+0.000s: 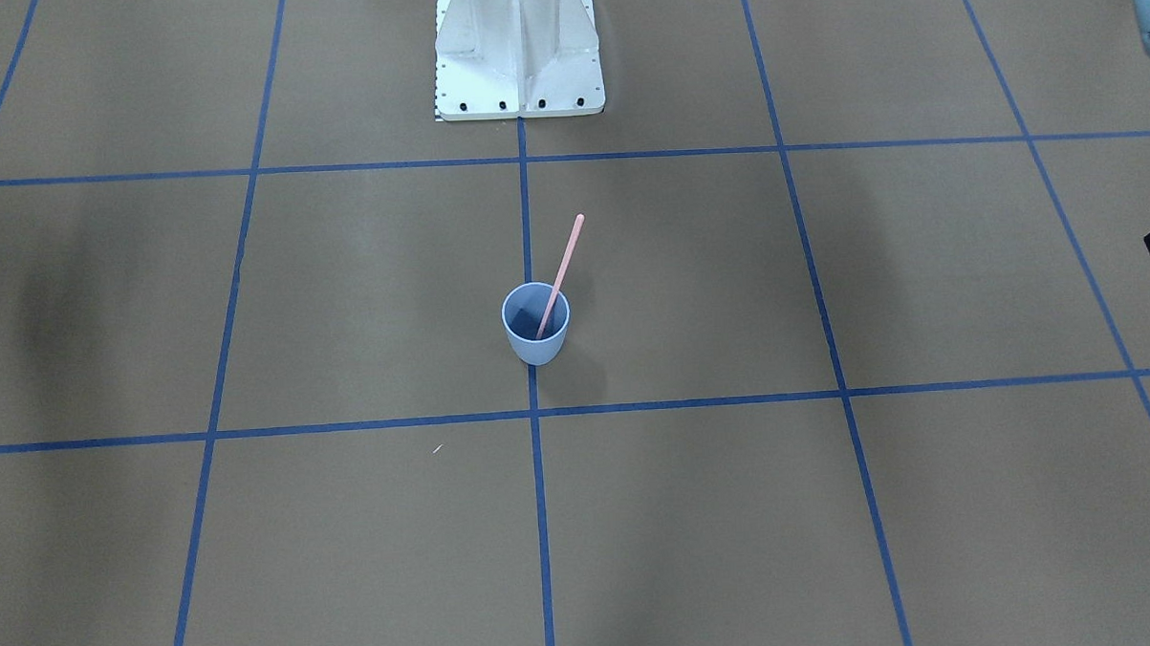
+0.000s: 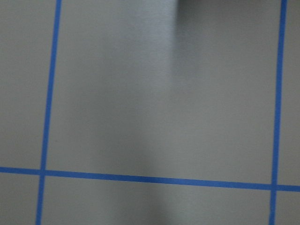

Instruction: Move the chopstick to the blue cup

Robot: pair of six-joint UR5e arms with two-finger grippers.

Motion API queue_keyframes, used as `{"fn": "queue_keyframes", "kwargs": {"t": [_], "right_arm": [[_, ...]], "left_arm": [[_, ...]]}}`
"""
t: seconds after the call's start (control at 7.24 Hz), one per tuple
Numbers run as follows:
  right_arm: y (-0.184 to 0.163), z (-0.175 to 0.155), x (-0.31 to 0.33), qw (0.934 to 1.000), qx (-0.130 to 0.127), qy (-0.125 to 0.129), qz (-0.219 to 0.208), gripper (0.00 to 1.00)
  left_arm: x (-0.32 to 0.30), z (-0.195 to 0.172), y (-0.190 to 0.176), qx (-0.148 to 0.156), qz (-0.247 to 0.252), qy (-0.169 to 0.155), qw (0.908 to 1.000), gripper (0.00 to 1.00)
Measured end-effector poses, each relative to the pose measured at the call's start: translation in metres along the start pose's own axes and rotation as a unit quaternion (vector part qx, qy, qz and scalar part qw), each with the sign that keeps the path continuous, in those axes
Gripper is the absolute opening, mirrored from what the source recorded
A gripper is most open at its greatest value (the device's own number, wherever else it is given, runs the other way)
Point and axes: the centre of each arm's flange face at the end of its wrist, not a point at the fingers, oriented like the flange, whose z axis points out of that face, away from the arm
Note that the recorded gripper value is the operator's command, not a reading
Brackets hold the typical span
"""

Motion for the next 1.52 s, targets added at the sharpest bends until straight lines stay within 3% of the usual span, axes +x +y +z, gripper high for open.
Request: {"fn": "queue_keyframes", "kwargs": {"t": [0.28,0.83,1.1,1.52], "right_arm": [[0.024,0.007,0.065,0.9996,-0.011,0.003,-0.025,1.00],[0.081,0.026,0.127,0.9991,-0.032,0.027,0.008,1.00],[0.103,0.032,0.151,0.9983,-0.040,0.031,0.029,1.00],[0.118,0.031,0.164,0.9978,-0.040,0.031,0.043,1.00]], "left_arm": [[-0.058,0.008,0.032,-0.011,-0.006,-0.006,0.9999,0.99],[-0.128,0.067,0.099,-0.036,-0.035,-0.009,0.9987,0.99],[-0.152,0.092,0.109,-0.038,-0.042,-0.008,0.9984,0.99],[-0.153,0.093,0.102,-0.034,-0.042,-0.007,0.9985,0.99]]}}
